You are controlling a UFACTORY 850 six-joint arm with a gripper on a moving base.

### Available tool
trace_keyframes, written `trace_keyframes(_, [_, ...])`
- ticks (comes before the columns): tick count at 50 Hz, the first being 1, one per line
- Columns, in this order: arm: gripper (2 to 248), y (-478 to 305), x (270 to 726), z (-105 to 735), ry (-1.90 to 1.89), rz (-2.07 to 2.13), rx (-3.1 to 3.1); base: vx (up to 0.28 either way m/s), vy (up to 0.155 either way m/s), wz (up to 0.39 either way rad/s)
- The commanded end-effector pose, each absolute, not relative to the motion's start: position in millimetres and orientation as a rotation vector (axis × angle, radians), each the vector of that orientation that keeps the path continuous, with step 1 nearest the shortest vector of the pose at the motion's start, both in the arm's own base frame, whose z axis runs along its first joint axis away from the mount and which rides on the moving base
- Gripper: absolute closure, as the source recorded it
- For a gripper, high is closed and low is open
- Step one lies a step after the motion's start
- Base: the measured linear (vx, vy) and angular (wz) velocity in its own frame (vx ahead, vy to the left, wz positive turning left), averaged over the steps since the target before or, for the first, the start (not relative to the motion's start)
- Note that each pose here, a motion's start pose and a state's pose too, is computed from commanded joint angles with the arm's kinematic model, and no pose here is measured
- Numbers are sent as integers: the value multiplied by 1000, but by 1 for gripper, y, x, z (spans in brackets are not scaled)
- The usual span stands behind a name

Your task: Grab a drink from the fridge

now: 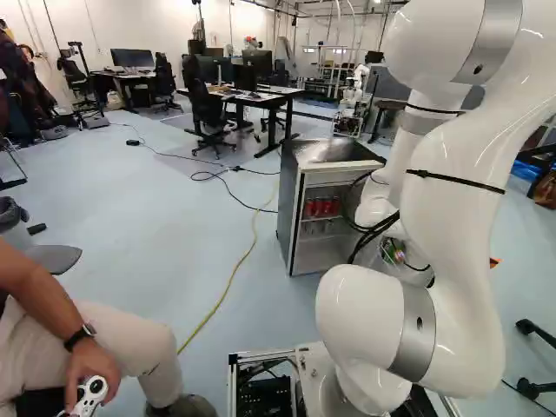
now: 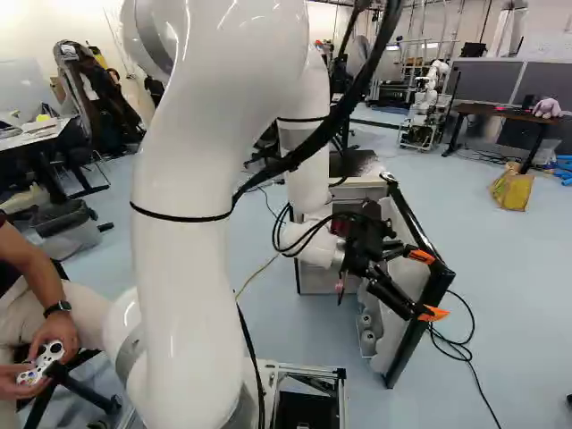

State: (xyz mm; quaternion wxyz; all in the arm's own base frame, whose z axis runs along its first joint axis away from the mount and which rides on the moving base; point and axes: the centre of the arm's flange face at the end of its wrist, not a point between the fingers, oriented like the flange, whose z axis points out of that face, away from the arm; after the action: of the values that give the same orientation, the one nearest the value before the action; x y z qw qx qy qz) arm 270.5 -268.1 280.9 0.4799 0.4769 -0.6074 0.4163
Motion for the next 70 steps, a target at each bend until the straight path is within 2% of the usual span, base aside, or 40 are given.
trace_keyframes(49, [3,-378,302,273,-1573,1011,944,0,0,0])
trace_keyframes(70, [3,-371,291,276,-1544,1027,998,0,0,0])
